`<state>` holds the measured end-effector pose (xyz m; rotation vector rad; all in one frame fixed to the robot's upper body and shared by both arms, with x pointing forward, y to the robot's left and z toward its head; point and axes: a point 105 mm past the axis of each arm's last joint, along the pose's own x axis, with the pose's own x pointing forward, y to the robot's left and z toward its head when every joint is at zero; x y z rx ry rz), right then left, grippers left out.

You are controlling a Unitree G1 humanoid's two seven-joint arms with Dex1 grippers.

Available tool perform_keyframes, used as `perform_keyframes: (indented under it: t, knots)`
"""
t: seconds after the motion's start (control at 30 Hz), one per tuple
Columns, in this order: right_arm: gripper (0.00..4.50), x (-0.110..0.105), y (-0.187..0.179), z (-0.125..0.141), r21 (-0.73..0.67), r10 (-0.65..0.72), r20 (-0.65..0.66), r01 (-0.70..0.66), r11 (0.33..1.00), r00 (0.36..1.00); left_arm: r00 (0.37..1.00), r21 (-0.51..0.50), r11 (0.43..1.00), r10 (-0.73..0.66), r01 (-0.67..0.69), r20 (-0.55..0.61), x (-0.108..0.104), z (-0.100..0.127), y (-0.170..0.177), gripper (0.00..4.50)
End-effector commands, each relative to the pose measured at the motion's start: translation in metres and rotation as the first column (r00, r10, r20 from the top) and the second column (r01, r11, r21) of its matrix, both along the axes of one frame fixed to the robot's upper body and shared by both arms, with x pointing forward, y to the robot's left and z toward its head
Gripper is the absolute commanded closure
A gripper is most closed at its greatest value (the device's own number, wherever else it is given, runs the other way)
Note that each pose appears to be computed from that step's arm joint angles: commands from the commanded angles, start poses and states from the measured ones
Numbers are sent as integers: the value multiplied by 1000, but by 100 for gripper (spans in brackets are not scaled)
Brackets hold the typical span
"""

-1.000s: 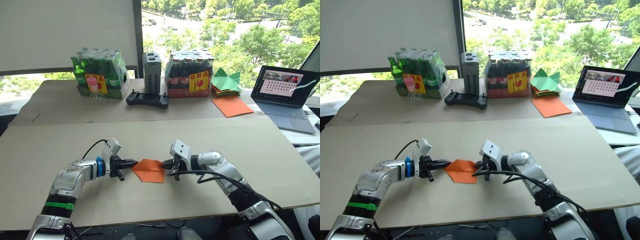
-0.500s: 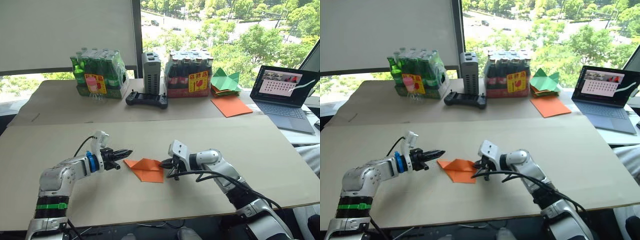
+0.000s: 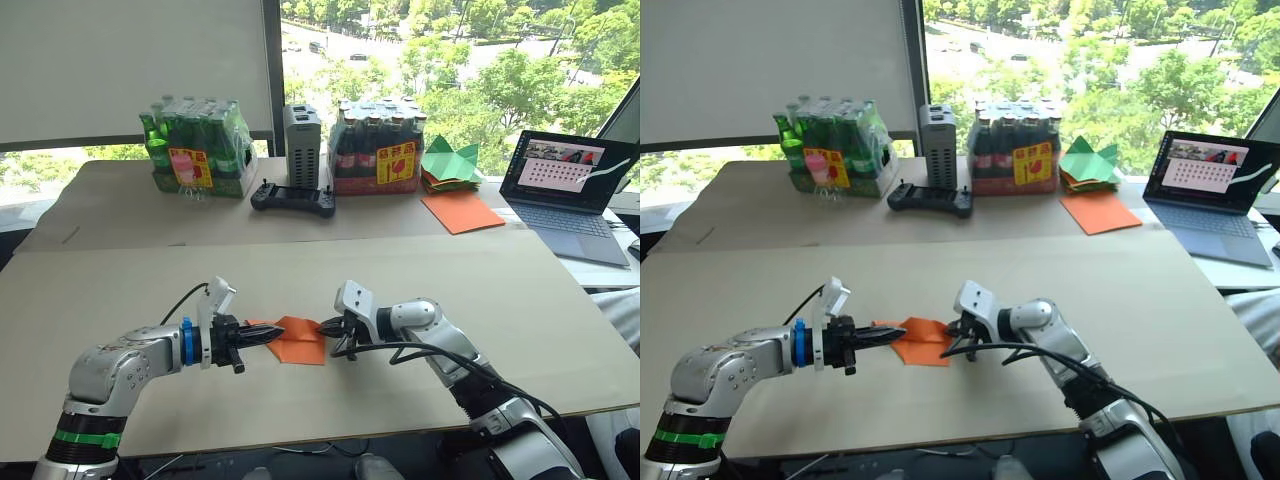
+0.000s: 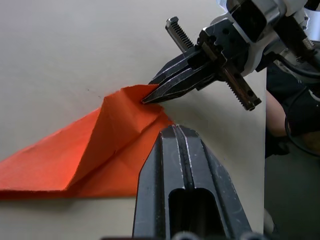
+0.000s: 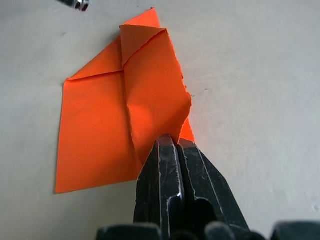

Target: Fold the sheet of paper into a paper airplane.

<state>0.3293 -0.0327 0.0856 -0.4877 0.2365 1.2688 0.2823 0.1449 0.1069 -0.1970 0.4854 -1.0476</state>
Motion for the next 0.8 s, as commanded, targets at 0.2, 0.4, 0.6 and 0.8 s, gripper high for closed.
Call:
perform_keyframes:
  t: [0.2, 0.4, 0.6, 0.8]
  knots:
    - [448, -3, 4, 2, 3, 8, 4, -8, 1000, 1000, 997, -3, 1000, 2, -2, 72, 17, 8, -3, 450]
    - [448, -3, 3, 3, 3, 2, 5, -2, 1000, 1000, 998, 8, 1000, 5, -6, 69, 20, 3, -4, 450]
    - [448, -3, 2, 3, 4, -2, 5, 2, 1000, 1000, 998, 28, 1000, 7, -9, 55, 18, -6, -2, 450]
    - [448, -3, 2, 4, 5, -2, 4, 2, 1000, 1000, 998, 43, 998, 41, -43, 57, 24, -11, 4, 450]
